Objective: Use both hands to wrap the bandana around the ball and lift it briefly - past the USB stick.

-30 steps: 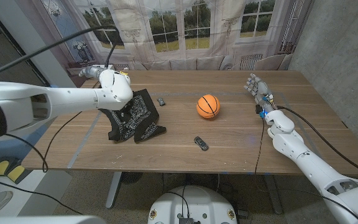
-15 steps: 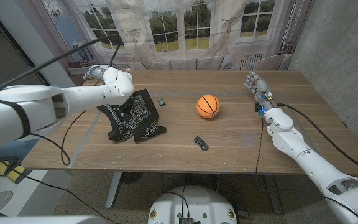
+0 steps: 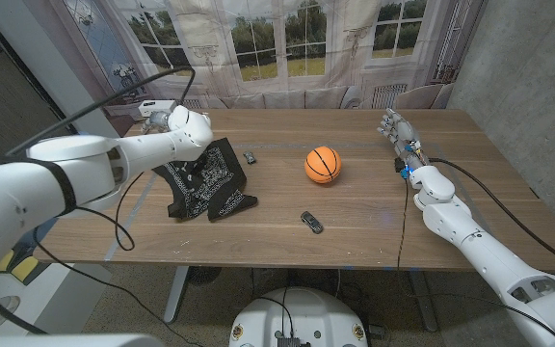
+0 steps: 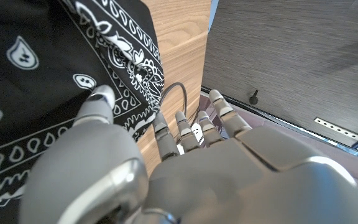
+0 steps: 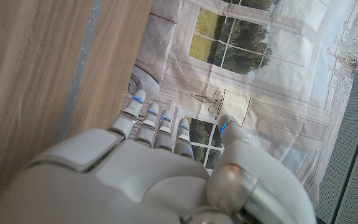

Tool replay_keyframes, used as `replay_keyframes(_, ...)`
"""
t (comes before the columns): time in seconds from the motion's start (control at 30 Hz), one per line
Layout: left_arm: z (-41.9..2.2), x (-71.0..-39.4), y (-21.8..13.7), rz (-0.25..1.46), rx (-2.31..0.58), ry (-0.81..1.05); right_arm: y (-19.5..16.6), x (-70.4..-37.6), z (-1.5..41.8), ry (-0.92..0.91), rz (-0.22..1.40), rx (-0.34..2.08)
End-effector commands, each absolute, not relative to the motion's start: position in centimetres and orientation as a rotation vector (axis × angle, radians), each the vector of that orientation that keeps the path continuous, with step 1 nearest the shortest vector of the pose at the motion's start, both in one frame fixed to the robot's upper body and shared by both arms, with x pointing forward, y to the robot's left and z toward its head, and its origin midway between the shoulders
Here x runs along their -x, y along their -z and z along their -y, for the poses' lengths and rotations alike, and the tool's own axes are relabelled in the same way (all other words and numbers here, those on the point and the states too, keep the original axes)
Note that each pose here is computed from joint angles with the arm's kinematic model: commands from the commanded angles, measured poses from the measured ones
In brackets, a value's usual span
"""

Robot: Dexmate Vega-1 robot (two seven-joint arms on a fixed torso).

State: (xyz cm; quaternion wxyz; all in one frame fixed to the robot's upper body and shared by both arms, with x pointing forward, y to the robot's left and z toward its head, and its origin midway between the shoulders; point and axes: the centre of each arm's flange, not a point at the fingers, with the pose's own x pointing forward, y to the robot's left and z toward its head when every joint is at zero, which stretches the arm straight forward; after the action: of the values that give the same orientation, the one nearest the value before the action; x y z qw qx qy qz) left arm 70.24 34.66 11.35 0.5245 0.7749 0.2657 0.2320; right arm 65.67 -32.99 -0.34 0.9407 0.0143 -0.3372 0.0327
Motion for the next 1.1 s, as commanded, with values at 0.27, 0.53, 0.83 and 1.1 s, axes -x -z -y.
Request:
replay_keyframes(0.27,-32.3,-70.5,-10.0,-0.459,-1.854,-0.609,0.5,-65.3,33.2,-0.067,0.696,-0.031)
replay_keyframes(0.53,-31.0,-67.7,-12.0,-0.145,-1.676,-0.795,0.5,-65.0,33.7,-0.057,0.707,-0.040)
replay_keyframes(0.83,-29.0,-65.1,-14.8,0.184,-1.446,-0.837,0.6,-64.7,34.2,-0.055,0.721,-0.050)
replay_keyframes(1.1,-27.4,-62.6,-17.2,0.443,-1.177,-0.807,0.8,-64.3,34.8,-0.044,0.734,-0.061)
